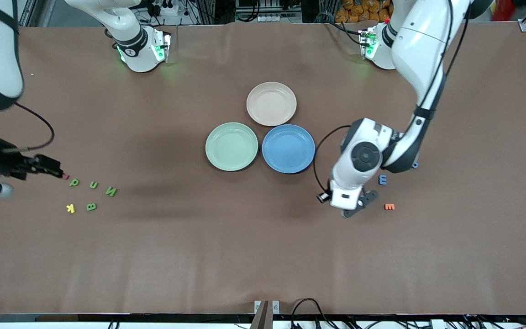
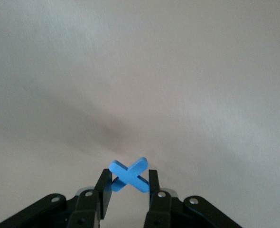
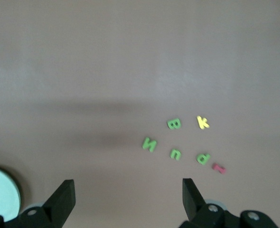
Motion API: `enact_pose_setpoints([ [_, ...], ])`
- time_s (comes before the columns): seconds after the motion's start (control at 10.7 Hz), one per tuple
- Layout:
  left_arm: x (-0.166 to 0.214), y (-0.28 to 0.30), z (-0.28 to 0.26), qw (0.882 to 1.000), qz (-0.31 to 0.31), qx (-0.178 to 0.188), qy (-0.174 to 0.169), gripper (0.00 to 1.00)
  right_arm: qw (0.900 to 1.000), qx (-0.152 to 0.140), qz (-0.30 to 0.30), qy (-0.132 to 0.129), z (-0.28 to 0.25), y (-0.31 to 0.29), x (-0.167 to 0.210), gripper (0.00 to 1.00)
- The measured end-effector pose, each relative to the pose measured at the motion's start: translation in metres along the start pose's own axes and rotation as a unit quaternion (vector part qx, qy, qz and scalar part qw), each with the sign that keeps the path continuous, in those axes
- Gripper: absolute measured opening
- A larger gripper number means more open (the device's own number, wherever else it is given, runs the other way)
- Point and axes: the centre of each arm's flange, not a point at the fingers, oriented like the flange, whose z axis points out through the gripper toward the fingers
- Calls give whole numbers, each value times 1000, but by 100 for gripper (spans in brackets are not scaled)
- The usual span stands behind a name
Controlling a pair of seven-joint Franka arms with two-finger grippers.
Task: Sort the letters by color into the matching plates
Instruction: 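Carry the X to the blue plate while the right gripper reaches the green N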
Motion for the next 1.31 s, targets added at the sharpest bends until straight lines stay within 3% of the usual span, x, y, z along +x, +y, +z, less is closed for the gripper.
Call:
enact_pose_setpoints([
  [0.28,-60,24,-5,1000,1,23,-11,35,999,31,39,6,77,1,14,100],
  [0.56,-106,36,-2,999,2,46,-17,35,995,28,91,-18,158,3,21,100],
  [0.94,-160,45,7,997,22,68,-23,35,992,16,127,-3,249,12,5,100],
  [1.31,-187,42,29,995,35,88,-32,35,990,10,143,-10,289,25,-15,100],
])
